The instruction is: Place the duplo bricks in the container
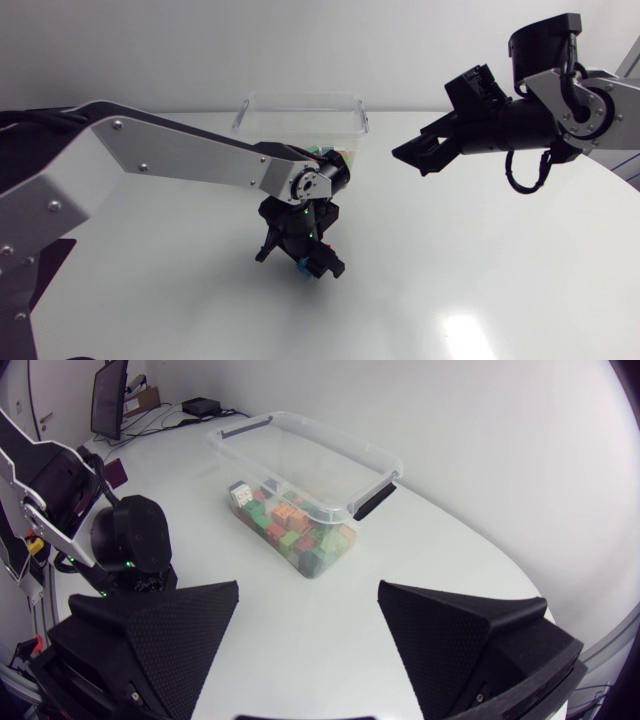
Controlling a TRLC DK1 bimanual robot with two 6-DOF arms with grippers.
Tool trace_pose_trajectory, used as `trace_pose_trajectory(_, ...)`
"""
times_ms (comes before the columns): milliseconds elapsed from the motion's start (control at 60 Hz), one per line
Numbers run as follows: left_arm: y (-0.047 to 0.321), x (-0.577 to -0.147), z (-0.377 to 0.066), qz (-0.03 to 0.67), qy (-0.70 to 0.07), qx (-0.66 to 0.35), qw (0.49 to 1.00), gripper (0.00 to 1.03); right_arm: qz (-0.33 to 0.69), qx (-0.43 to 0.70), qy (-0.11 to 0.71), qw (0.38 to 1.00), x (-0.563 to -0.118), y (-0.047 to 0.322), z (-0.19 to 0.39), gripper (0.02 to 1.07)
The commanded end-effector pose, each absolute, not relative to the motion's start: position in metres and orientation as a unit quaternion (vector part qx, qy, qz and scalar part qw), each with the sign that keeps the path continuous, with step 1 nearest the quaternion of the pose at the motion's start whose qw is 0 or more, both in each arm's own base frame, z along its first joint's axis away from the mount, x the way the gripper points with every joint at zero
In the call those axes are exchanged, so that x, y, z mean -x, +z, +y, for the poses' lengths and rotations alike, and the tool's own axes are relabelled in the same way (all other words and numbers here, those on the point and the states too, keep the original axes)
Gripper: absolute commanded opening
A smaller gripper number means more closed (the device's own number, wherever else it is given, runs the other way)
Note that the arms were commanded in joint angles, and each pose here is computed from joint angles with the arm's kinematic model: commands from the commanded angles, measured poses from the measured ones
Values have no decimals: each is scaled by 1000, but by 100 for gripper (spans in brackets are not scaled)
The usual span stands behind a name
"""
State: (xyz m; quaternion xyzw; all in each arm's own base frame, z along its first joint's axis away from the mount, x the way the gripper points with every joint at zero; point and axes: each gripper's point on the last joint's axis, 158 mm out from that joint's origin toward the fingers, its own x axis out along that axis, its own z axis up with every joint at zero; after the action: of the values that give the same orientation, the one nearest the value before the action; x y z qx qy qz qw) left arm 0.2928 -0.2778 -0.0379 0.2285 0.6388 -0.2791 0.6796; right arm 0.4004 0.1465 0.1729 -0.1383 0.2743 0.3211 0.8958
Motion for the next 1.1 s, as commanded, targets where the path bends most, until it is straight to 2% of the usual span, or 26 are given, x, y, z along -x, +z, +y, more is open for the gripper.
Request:
trace_pose_trajectory(0, -40, -292, -275, 650, -269, -218, 676, 38, 273, 155, 337, 888, -387, 163, 152, 102)
trace_pose_trajectory(183, -25, -294, -260, 646, -271, -216, 680, 29, 282, 179, 379, 863, -361, 142, 170, 102)
trace_pose_trajectory(383, -1, -287, -234, 638, -283, -225, 680, 29, 299, 207, 429, 827, -327, 111, 193, 102)
trace_pose_trajectory(600, 33, -288, -211, 623, -299, -220, 688, 29, 337, 242, 495, 764, -293, 60, 230, 102)
trace_pose_trajectory(783, 54, -289, -201, 606, -316, -222, 696, 29, 363, 265, 516, 729, -290, 32, 252, 102)
trace_pose_trajectory(1083, 106, -307, -199, 538, -333, -230, 739, 29, 413, 329, 513, 677, -308, -5, 272, 102)
